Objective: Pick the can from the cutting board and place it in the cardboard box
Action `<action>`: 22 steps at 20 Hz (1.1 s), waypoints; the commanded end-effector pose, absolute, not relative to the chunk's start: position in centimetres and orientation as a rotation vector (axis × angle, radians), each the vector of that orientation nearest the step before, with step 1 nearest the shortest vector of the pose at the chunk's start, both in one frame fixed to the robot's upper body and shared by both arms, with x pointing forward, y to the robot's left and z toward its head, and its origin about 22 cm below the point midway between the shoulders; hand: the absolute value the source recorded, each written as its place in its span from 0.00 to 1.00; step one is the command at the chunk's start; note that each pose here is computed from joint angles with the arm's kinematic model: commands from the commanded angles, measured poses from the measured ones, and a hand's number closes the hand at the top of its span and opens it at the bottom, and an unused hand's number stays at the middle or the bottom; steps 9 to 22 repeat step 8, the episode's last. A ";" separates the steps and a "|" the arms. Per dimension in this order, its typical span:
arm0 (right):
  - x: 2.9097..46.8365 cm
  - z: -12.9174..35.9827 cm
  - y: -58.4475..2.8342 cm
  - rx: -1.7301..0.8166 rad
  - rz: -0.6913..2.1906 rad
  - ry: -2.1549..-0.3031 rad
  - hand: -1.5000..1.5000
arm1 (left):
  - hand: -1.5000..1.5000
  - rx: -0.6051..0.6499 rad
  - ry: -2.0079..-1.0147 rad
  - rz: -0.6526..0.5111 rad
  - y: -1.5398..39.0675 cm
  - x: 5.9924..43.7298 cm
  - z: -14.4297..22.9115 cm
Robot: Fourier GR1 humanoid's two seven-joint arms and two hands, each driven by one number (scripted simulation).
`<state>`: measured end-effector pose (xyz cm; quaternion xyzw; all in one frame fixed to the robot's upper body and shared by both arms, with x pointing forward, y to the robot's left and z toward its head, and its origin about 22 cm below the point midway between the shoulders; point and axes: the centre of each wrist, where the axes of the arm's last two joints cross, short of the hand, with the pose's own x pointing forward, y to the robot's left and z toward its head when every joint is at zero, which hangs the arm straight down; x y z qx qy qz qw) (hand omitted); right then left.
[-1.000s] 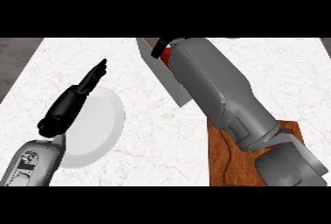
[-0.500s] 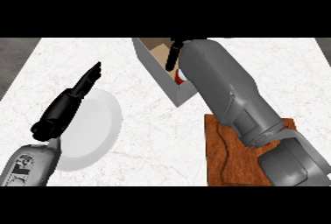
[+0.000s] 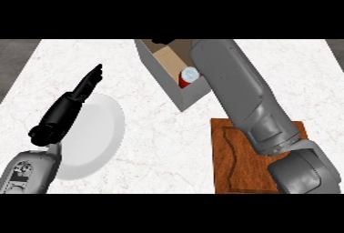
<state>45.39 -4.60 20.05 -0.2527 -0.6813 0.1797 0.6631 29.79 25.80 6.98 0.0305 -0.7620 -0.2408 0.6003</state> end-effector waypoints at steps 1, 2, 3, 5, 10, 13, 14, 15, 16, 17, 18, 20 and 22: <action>45.8 20.6 -7.3 -0.453 -0.008 -1.632 0.00 | 0.50 0.082 -1.761 -0.563 26.2 29.3 6.8; 45.8 19.2 -7.4 -0.442 -0.022 -1.618 0.00 | 0.50 0.065 -1.762 -0.561 25.9 29.7 6.3; 45.6 18.1 -7.7 -0.453 -0.070 -1.616 0.00 | 0.50 0.078 -1.768 -0.560 25.7 30.2 8.0; 46.3 17.3 -10.7 -0.426 -0.125 -1.631 0.00 | 0.50 0.069 -1.777 -0.566 25.2 29.8 7.6; 46.1 14.9 -12.7 -0.464 -0.188 -1.661 0.00 | 0.50 0.086 -1.762 -0.550 26.6 29.5 7.3; 46.1 14.9 -12.7 -0.464 -0.188 -1.661 0.00 | 0.50 0.086 -1.762 -0.550 26.6 29.5 7.3; 46.1 14.9 -12.7 -0.464 -0.188 -1.661 0.00 | 0.50 0.086 -1.762 -0.550 26.6 29.5 7.3; 46.1 14.9 -12.7 -0.464 -0.188 -1.661 0.00 | 0.50 0.086 -1.762 -0.550 26.6 29.5 7.3; 46.1 14.9 -12.7 -0.464 -0.188 -1.661 0.00 | 0.50 0.086 -1.762 -0.550 26.6 29.5 7.3; 46.1 14.9 -12.7 -0.464 -0.188 -1.661 0.00 | 0.50 0.086 -1.762 -0.550 26.6 29.5 7.3; 46.1 14.9 -12.7 -0.464 -0.188 -1.661 0.00 | 0.50 0.086 -1.762 -0.550 26.6 29.5 7.3; 46.1 14.9 -12.7 -0.464 -0.188 -1.661 0.00 | 0.50 0.086 -1.762 -0.550 26.6 29.5 7.3; 46.1 14.9 -12.7 -0.464 -0.188 -1.661 0.00 | 0.50 0.086 -1.762 -0.550 26.6 29.5 7.3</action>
